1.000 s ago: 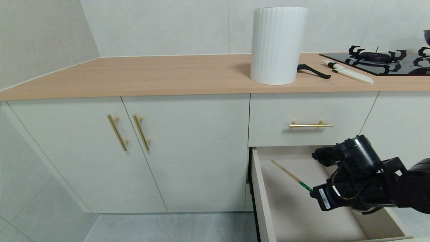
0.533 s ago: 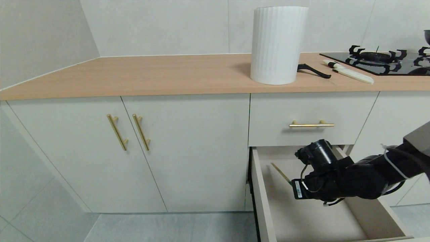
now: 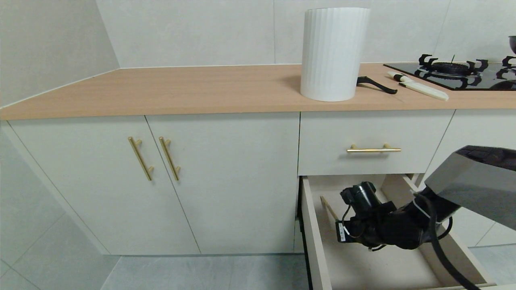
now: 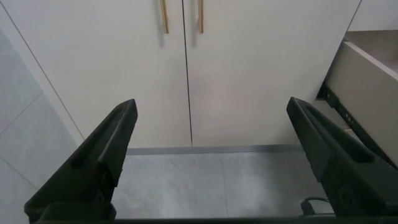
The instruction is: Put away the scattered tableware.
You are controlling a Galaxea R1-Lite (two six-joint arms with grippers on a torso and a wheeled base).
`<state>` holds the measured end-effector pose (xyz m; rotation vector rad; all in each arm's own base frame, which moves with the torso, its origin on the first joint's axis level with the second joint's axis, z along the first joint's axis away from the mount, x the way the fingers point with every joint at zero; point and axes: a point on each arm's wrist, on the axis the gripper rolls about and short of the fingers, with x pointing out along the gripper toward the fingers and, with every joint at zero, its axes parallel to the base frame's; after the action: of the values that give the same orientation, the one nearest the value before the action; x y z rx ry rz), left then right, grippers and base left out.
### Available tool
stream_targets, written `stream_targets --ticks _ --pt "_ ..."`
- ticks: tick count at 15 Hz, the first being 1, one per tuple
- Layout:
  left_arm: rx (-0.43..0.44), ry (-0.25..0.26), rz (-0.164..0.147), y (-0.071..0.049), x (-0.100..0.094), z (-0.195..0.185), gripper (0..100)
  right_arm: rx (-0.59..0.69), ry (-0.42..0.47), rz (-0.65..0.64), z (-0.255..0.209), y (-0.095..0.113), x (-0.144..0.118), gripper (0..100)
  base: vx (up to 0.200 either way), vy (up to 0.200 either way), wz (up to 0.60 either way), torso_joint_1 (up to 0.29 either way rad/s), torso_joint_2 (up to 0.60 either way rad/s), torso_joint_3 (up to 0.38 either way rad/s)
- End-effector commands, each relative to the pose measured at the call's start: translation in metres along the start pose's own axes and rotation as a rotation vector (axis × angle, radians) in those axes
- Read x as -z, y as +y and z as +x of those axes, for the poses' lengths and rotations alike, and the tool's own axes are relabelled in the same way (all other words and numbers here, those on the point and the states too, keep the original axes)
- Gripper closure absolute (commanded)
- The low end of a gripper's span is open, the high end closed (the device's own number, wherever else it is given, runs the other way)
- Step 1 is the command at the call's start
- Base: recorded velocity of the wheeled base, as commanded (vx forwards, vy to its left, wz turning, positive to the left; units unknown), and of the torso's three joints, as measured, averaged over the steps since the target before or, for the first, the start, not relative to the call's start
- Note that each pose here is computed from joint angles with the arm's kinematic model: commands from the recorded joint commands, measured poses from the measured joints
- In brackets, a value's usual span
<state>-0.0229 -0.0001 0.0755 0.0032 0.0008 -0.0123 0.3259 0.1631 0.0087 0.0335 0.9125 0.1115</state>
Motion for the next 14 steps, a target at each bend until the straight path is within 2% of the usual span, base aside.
stream_targets --ticks 1,3,14 --pt "0.000 0.001 0.001 0.000 0.000 0.000 0 0.035 0.059 -0.032 0.019 0.003 0.018 100 0.000 0.000 0.00 0.000 0.00 0.000" --pt "0.000 0.001 0.000 0.000 0.000 0.000 0 0.094 0.059 -0.051 0.027 0.005 0.025 100 0.000 0.000 0.00 0.000 0.00 0.000" --pt "0.000 0.001 0.000 0.000 0.000 0.000 0 0.098 0.046 -0.044 0.029 0.007 0.022 100 0.000 0.000 0.00 0.000 0.00 0.000"
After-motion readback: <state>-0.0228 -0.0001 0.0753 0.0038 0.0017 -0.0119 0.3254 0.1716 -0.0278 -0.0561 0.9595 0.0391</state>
